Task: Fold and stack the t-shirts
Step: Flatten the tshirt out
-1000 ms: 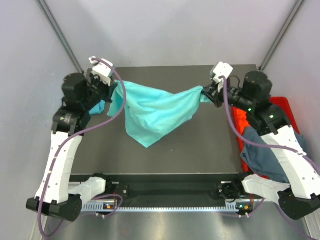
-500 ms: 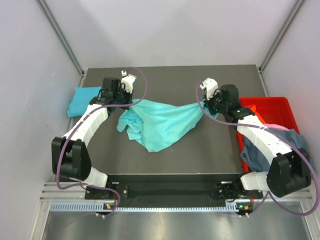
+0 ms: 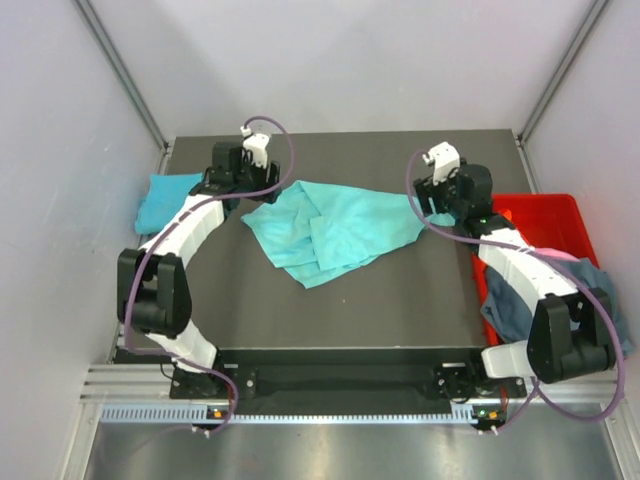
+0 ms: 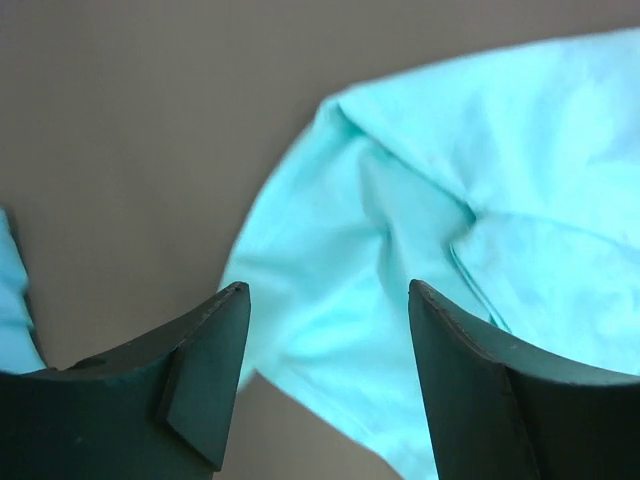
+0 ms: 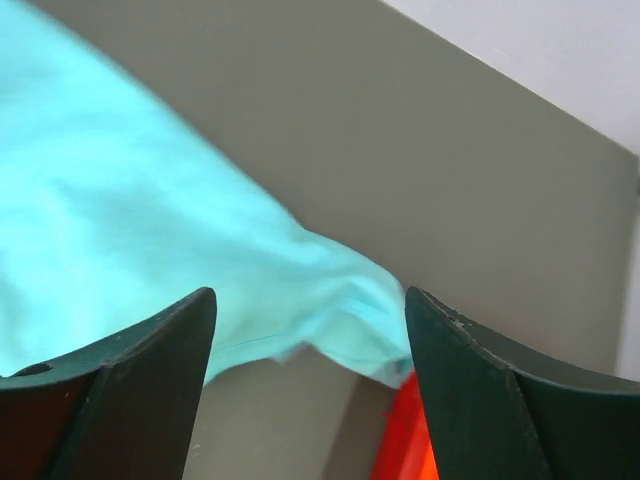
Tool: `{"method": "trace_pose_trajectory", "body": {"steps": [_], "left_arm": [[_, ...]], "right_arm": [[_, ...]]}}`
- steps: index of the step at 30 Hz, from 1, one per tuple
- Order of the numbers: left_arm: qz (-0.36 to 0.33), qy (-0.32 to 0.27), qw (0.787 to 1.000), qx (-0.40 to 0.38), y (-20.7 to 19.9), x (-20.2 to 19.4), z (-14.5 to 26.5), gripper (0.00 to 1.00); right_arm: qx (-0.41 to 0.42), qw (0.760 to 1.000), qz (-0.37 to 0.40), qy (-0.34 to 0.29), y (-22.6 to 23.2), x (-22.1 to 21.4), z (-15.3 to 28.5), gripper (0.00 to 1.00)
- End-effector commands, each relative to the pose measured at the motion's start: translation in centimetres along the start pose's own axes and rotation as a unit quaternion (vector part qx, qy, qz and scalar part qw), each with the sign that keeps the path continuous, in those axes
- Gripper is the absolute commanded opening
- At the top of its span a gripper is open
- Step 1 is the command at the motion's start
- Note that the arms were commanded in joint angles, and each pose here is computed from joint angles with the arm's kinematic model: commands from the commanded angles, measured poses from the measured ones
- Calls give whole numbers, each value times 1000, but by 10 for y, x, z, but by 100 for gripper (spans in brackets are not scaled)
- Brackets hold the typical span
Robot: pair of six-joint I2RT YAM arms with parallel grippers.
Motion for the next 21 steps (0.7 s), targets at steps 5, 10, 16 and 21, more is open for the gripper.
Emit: {"method": "trace_pose_trajectory", "body": {"steps": [5, 10, 16, 21], "left_arm": [[29, 19, 999, -6, -10, -41, 58, 67], [44, 46, 998, 14, -3, -73, 65, 66], [42, 20, 995, 93, 15, -68, 60, 63], [53, 11, 994, 91, 17, -59, 59, 62]], "right_arm": [[226, 967, 65, -96, 70, 26, 8, 69], [310, 940, 104, -101, 133, 40, -6, 62], [389, 905, 138, -106, 193, 60, -13, 60], [419, 887, 161, -106, 225, 65, -16, 60]]}}
Point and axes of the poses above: each gripper's point midway between its finger pads, its own z axis back along the fingers, its own y axis along the line the jaws close on, x = y × z, the point moved 8 cm from there along z, back along the fingers, and after that the axes turned 15 degrees about z, right-handed, at the moved point
